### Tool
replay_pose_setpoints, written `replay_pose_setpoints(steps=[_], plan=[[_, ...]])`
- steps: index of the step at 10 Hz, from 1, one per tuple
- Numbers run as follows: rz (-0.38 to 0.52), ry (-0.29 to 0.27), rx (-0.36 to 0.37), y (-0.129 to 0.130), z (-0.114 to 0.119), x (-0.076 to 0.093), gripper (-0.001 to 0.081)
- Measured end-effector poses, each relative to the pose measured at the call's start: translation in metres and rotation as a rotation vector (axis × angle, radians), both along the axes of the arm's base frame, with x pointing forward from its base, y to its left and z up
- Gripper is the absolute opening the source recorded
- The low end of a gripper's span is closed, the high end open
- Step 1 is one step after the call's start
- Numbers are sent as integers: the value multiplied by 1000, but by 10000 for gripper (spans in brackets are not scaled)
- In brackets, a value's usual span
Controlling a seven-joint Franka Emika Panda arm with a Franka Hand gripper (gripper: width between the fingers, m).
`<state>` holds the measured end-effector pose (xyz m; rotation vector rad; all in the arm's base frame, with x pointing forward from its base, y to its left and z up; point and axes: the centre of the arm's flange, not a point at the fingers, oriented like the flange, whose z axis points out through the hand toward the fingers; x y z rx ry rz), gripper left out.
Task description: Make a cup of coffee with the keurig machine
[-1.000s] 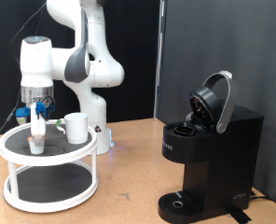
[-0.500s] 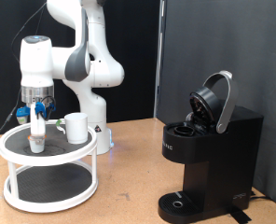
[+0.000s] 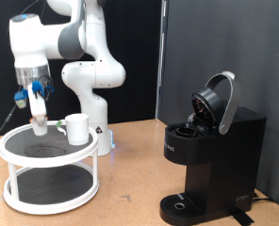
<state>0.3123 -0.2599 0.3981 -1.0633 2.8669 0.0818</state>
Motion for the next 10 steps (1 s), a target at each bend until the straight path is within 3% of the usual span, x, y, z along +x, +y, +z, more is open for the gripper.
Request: replay_pose_setpoints(steps=[2,4,7,10], plan=[[-2,-6,19,1,-2,0,388],[-27,-95,132,9,6,9,388],[-70,-229,297,36,36,37,388],[-119,-239,347,63,55,58,388]])
